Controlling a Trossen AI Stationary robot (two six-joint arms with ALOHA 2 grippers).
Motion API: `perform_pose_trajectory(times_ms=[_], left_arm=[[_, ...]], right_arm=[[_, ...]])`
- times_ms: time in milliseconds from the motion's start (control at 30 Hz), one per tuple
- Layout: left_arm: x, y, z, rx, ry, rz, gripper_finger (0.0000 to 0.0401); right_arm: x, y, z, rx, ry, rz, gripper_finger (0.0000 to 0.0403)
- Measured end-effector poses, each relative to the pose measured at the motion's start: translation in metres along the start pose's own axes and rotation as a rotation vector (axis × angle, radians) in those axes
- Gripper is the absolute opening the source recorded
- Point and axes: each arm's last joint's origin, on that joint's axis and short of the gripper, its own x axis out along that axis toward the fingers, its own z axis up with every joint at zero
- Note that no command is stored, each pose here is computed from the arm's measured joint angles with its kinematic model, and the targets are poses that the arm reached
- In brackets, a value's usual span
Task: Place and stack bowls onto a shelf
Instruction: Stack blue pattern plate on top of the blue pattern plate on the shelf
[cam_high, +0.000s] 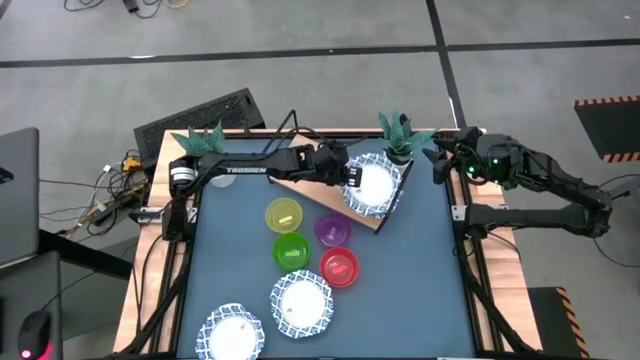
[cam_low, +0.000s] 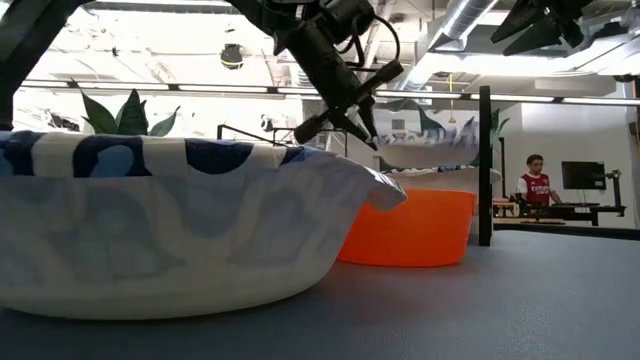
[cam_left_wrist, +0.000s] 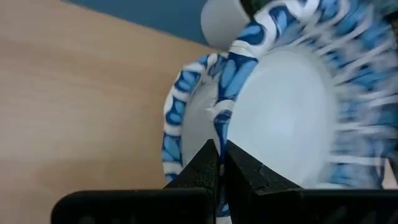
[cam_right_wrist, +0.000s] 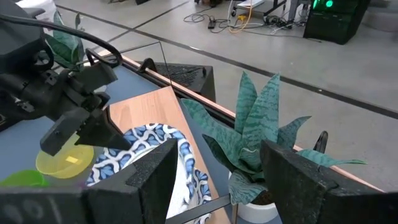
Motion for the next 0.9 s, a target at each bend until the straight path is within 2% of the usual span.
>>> perform_pose_trajectory(times_ms=[300,600,767,900], left_arm=[[0.0,0.0,0.002,0.002,0.008,-0.014,0.0],[0.019,0.003,-0.009,0.006,0.077,-0.033,0.0005],[0.022,0.0,-0.008,0.008,0.083,-0.085,0.0047],[0.023,0.002,-0.006,0.006,0.067,-0.069,0.0098]], right_arm=[[0.0,0.0,0.0,0.0,0.0,0.001,0.0256],[0.0,0.0,0.0,0.0,0.0,0.001,0.0256],[0.0,0.0,0.0,0.0,0.002,0.004,0.0256],[0.0,0.0,0.0,0.0,0.002,0.005,0.0256]])
